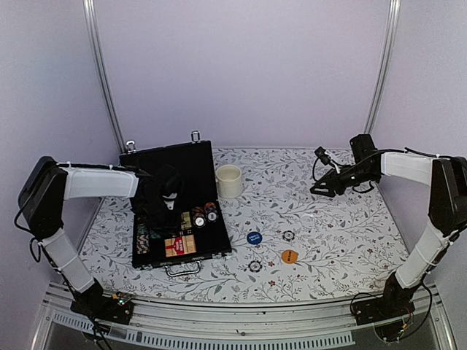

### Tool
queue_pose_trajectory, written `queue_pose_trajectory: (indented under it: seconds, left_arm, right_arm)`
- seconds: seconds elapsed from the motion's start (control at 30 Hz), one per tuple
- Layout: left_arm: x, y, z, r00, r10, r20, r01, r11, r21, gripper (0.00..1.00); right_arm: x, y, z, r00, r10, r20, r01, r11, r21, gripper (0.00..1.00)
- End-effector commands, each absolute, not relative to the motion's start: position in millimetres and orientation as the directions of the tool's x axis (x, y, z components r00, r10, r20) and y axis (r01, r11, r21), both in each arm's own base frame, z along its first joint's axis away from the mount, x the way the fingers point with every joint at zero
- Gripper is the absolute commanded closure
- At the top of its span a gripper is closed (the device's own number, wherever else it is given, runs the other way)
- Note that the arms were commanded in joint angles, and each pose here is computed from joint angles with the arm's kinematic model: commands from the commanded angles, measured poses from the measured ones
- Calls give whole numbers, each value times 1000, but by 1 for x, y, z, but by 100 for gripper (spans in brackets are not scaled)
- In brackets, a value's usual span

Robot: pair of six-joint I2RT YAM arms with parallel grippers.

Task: Pack up texas hold em set

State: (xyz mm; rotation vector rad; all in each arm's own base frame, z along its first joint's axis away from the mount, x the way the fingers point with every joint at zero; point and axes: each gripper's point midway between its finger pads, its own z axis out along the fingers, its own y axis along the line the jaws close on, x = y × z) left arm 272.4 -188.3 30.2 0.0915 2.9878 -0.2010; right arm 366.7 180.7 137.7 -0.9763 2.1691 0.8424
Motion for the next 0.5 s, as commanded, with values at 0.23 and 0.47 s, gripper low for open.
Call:
queue_pose_trajectory:
  seconds: [0.23, 0.47]
  left_arm:
    - [283, -184, 68, -972, 59, -229, 90, 988, -127, 74]
    - [278, -187, 41, -982, 68, -176, 92, 987, -128, 74]
  right_arm:
    - [371, 185, 141, -542, -405, -737, -803, 508, 311, 58]
    - [370, 184, 142, -539, -407, -738, -805, 507, 309, 58]
